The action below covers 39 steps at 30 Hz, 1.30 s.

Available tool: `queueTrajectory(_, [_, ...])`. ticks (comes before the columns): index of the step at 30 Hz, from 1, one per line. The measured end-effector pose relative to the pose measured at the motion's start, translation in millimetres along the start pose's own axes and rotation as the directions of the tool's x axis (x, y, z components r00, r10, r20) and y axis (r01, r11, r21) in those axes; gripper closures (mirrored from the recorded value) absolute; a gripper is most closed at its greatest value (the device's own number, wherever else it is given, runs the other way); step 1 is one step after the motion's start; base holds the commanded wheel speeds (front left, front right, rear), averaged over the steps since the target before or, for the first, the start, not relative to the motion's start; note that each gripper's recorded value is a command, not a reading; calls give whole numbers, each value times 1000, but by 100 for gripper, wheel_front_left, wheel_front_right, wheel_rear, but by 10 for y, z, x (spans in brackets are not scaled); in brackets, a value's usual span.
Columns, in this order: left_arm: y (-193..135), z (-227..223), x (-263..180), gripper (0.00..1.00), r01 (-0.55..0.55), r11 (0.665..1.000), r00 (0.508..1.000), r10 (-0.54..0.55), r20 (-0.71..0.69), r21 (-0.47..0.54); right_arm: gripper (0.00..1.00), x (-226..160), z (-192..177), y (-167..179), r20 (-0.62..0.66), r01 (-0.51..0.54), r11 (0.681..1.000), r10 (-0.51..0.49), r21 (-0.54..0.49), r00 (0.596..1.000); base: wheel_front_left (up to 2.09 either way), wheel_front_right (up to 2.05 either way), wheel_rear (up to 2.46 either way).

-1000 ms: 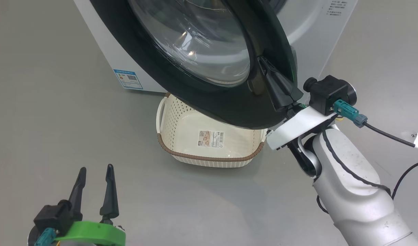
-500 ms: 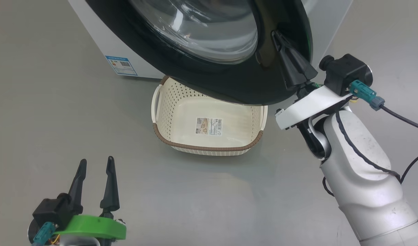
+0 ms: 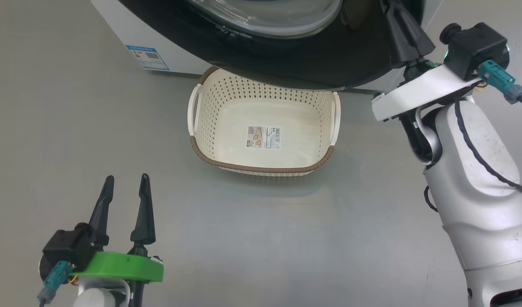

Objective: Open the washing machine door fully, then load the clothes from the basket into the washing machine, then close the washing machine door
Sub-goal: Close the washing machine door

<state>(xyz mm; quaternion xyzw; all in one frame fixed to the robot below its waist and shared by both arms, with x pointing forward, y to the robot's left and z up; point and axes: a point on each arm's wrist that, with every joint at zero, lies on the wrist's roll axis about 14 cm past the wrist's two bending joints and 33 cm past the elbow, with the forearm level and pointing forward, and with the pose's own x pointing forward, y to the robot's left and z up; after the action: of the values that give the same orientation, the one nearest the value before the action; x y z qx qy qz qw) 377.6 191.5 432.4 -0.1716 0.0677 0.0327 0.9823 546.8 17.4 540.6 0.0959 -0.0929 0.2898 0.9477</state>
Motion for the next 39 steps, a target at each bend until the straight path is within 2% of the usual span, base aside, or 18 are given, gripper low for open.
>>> queueTrajectory(7, [5,-54,50,0,-2,1000,1000,2,-15,-1,100,139,-52,-145,13,17,1000,-16,-7,1000,0,0,0])
queueTrajectory(25, [88,-210,164,0,-29,999,998,28,-57,-20,100,611,-140,-566,59,17,991,-9,-134,998,0,0,0])
queueTrajectory(31, [126,-245,154,0,-47,998,997,45,-68,-32,100,771,-149,-657,73,12,986,1,-167,997,0,0,0])
queueTrajectory(39, [243,-213,149,0,-82,996,995,81,-59,-20,100,838,-229,-626,64,1,988,9,-155,998,0,0,0])
